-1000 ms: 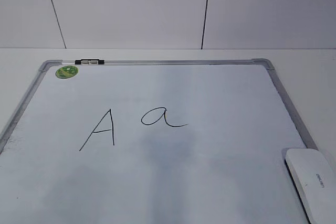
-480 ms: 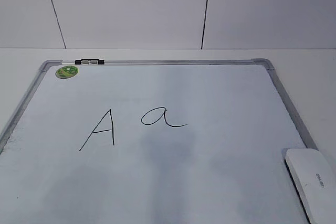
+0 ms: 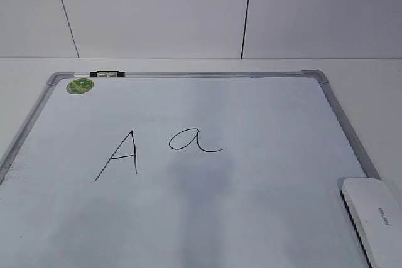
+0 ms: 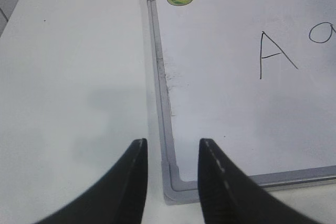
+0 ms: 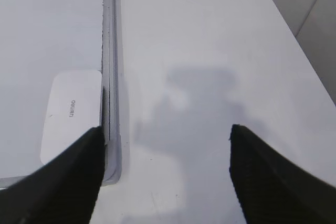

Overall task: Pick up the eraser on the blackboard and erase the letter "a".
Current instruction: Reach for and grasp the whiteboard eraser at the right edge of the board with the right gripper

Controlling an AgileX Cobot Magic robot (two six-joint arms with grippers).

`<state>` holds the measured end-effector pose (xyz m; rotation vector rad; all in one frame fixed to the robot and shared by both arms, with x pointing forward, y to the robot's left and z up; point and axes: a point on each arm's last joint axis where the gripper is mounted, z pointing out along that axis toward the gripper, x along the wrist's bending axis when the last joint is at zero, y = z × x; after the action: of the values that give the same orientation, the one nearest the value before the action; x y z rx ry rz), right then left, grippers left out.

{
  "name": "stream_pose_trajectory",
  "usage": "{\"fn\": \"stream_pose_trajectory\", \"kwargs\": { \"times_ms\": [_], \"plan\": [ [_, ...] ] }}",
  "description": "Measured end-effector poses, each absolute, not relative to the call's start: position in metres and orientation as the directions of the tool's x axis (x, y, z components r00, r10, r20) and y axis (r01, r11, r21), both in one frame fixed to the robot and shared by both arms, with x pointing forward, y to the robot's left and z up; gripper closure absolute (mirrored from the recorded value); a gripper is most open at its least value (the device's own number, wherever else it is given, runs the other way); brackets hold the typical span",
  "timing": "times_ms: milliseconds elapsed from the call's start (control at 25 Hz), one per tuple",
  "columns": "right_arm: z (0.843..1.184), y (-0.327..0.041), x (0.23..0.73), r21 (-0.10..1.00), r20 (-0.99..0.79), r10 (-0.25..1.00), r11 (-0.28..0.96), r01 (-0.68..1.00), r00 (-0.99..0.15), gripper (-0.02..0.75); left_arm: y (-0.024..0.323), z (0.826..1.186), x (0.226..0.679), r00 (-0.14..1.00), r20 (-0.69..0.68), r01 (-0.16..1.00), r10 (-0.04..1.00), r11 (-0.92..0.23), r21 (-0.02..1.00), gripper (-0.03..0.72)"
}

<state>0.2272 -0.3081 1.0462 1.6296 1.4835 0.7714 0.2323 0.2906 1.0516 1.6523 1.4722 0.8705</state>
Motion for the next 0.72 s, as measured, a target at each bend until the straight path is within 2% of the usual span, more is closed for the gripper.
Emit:
{"fn": "stream_pose_trajectory", "kwargs": {
  "times_ms": [360,720],
  "plan": [
    [1.047,-0.303,0.229,0.855,-0.019,0.995,-0.036,0.518,0.102,0.146,0.291,1.052,0.232,0.109,0.01,0.488,0.994,-0.062,0.871,0.443],
    [1.092,-0.304,0.254,0.815,-0.059,0.996,0.012,0.579,0.064,0.146,0.291,1.052,0.232,0.109,0.01,0.488,0.994,-0.062,0.871,0.443]
  ]
}}
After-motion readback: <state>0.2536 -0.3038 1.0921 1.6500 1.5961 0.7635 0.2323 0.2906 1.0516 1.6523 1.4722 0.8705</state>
